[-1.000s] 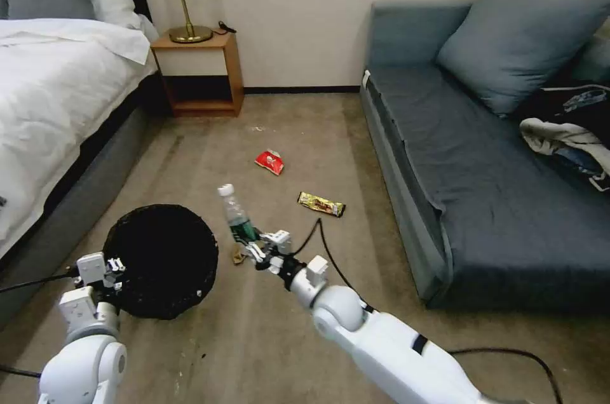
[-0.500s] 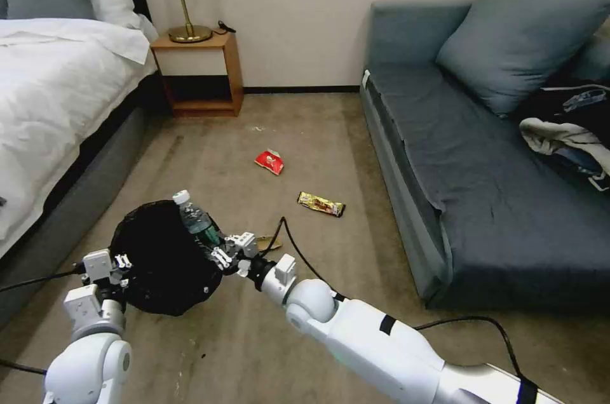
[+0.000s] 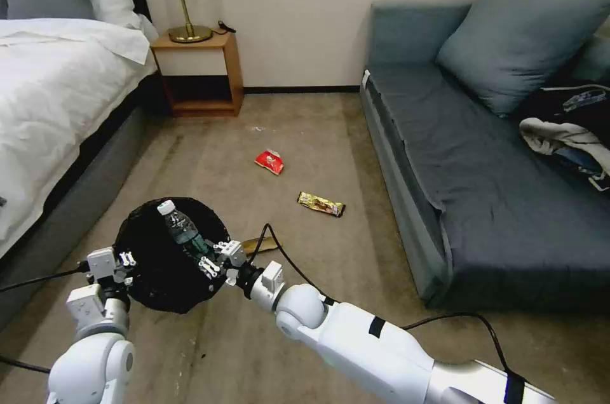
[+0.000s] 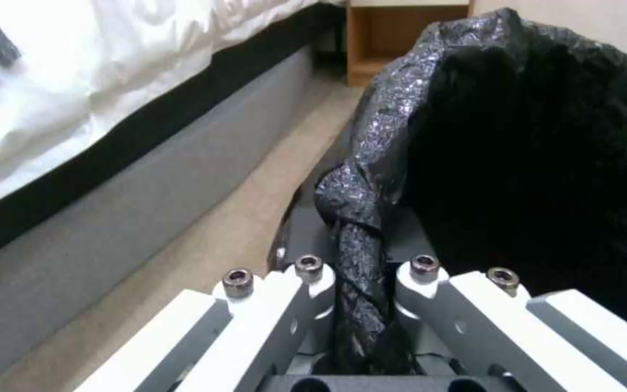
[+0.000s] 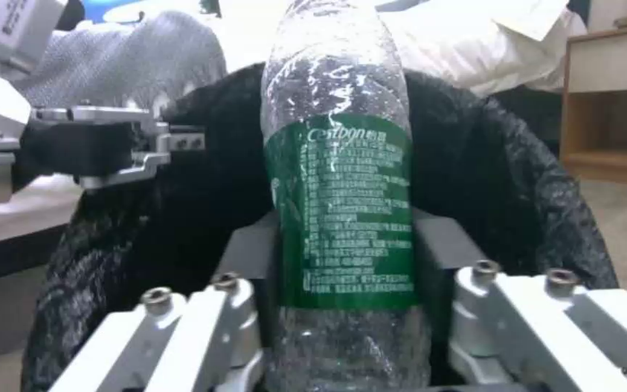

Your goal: Pick up the trash bin, then pick up the garbage on the floor and place it into the trash bin.

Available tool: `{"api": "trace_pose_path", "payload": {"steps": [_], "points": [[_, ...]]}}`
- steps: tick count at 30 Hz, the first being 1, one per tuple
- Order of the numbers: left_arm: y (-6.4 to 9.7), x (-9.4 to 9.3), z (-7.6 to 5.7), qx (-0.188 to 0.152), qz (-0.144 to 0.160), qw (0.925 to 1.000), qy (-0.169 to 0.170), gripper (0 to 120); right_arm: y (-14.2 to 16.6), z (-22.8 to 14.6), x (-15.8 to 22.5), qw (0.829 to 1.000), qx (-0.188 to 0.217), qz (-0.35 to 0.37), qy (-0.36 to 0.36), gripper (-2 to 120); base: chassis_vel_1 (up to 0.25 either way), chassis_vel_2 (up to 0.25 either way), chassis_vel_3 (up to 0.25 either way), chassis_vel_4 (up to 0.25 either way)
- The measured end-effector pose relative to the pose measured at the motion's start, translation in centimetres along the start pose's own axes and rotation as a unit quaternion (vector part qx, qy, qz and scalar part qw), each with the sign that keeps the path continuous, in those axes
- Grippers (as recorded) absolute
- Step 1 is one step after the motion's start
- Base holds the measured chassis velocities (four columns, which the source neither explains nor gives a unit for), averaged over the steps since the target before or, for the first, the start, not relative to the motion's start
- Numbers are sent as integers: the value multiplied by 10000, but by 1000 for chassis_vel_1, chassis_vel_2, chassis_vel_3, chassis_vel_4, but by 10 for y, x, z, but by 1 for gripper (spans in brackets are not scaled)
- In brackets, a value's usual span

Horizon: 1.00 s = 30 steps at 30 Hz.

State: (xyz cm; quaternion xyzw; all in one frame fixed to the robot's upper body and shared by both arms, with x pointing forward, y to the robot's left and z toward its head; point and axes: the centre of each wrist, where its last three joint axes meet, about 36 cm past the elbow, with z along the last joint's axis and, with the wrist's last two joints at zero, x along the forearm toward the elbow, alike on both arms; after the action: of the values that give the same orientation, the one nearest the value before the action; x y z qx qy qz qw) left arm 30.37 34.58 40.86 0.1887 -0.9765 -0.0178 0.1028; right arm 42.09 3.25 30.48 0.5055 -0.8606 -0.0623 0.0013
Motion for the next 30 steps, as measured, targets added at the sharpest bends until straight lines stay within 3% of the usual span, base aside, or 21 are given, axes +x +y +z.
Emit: {"api": "trace_pose_path", "payload": {"steps": [16,26,30], "points": [[-2,4,-5,136,103,9998,-44,5,0,-16,2,9999,-104,-128,-51,99,0,0,0,0],[6,-3,-3,69,19,10000,-62,5,-22,-28,16,9975,-142,473,-505,100,0,0,0,0],[18,-19,4,-90,-133,9998,-87,5,-37,-17,68,9952,9,899,-399,100,0,0,0,0]]}}
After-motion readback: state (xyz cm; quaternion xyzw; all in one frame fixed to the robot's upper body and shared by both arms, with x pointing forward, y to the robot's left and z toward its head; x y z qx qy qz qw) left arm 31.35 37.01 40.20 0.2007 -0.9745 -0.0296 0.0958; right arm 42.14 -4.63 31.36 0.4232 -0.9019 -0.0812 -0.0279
